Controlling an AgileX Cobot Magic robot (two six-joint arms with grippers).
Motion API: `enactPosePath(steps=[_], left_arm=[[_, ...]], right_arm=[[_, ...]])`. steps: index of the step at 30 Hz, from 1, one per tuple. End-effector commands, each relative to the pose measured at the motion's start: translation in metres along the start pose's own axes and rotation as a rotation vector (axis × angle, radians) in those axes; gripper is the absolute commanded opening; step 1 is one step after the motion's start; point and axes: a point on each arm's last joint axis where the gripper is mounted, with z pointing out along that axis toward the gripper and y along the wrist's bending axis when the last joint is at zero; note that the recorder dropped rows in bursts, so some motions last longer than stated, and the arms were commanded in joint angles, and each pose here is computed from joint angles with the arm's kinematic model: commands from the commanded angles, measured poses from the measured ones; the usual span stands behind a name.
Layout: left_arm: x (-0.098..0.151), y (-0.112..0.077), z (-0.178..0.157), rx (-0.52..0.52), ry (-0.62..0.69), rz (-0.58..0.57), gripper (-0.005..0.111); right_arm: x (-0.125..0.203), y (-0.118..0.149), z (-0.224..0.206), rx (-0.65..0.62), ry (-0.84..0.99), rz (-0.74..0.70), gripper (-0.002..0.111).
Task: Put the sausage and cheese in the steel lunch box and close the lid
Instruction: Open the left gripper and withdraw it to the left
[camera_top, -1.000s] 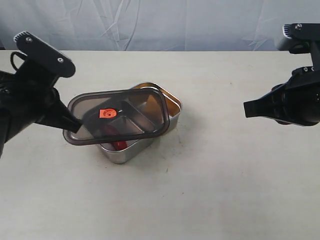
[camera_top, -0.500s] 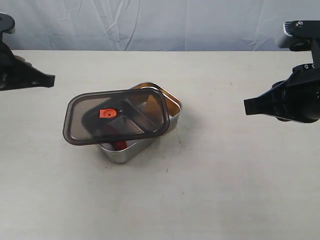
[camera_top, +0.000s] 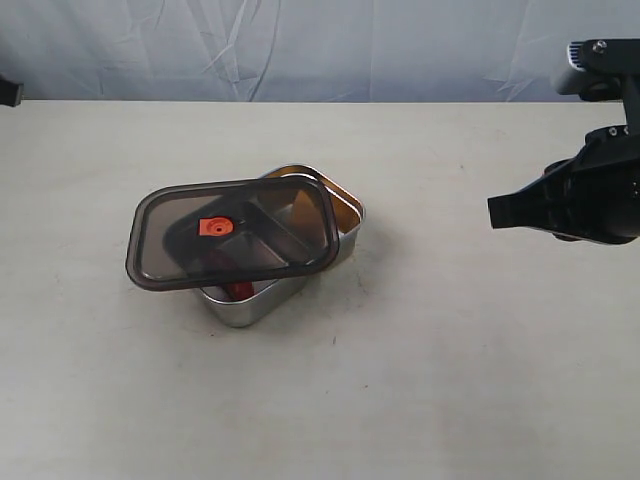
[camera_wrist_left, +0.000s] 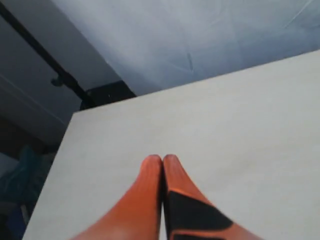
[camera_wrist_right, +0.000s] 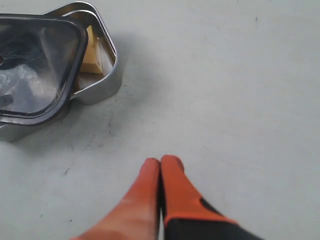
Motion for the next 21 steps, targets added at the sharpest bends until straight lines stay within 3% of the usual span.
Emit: enactPosePath(steps=[1,4,8,14,21], left_arm=[[0.014,-0.009,0.008,0.102,0.039,-0.024,0.0],[0.005,-0.029,0.003,0.319,-0.061,-0.017,0.0],[0.001,-0.048,-0.006,0.55,-0.165,0.168,0.0],[0.002,-0.052,-0.016,0.607,-0.189,0.259,0.0],[-0.006,-0.063,-0.056,0.837,-0.338,0.444,0.0]], right_arm=[[-0.004,-0.001,0.0,0.012,-0.029,-0.021,0.0],[-0.006,-0.003,0.0,0.038,-0.053,-0.065,0.0],[-0.006,-0.002,0.0,0.028,-0.059,-0.033,0.0],[-0.009,-0.002,0.0,0.03,-0.084,-0.033,0.0],[-0.009,-0.002,0.0,0.03,-0.089,-0.033,0.0]])
